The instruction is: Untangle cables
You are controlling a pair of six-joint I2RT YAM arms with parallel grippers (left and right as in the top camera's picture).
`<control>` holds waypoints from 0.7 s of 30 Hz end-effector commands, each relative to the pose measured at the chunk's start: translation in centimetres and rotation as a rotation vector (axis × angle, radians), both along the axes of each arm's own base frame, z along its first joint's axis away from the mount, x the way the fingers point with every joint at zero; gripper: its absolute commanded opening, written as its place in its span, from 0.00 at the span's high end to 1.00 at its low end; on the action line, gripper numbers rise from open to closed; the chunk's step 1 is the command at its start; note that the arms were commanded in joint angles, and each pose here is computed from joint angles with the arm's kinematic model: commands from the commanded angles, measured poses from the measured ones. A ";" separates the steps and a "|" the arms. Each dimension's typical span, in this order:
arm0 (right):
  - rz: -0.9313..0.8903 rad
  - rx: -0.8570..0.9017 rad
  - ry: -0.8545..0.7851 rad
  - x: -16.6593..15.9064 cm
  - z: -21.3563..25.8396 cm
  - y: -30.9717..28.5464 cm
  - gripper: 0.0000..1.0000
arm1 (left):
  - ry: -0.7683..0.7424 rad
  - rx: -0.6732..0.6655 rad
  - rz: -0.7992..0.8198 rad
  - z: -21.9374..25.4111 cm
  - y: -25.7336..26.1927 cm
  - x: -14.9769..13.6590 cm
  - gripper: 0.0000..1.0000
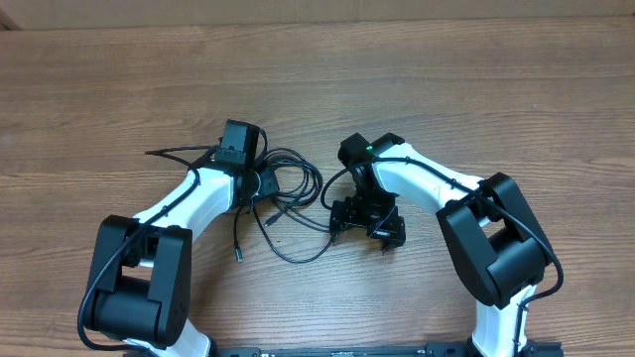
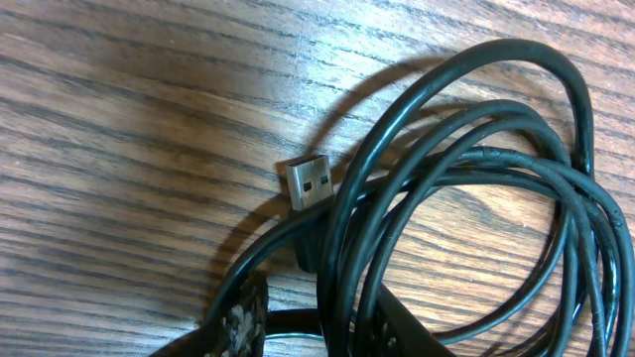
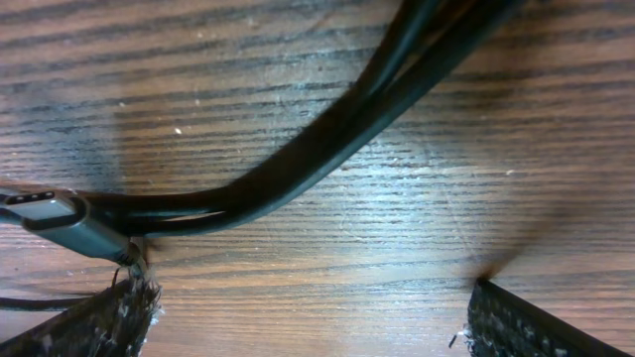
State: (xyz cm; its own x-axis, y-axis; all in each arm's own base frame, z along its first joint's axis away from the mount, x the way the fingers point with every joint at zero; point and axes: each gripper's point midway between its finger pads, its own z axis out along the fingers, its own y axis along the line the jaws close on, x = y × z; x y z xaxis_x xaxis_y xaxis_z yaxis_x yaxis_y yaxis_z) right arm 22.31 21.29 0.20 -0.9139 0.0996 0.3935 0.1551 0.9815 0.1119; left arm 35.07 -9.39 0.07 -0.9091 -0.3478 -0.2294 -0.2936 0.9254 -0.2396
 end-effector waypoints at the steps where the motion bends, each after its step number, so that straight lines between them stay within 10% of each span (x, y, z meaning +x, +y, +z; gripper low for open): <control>1: 0.021 0.000 0.041 -1.0 -2.4 0.0 0.00 | 0.082 0.062 -0.007 -2.4 1.0 -2.2 0.67; 14: 0.021 0.008 0.027 -0.7 -2.5 0.2 0.00 | 0.084 0.064 -0.015 -2.5 1.0 -2.3 0.71; 21: 0.024 0.020 0.005 -0.2 -2.6 0.4 0.00 | 0.084 0.063 -0.032 -2.5 0.9 -2.3 0.96</control>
State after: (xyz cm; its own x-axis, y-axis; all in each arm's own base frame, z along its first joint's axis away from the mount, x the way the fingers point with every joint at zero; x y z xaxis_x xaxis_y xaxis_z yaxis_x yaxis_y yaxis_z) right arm 22.44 21.51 0.15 -0.9134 0.1114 0.3916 0.1703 0.9782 0.1189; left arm 34.98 -9.34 0.01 -0.9140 -0.3299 -0.2363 -0.2794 0.9339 -0.2232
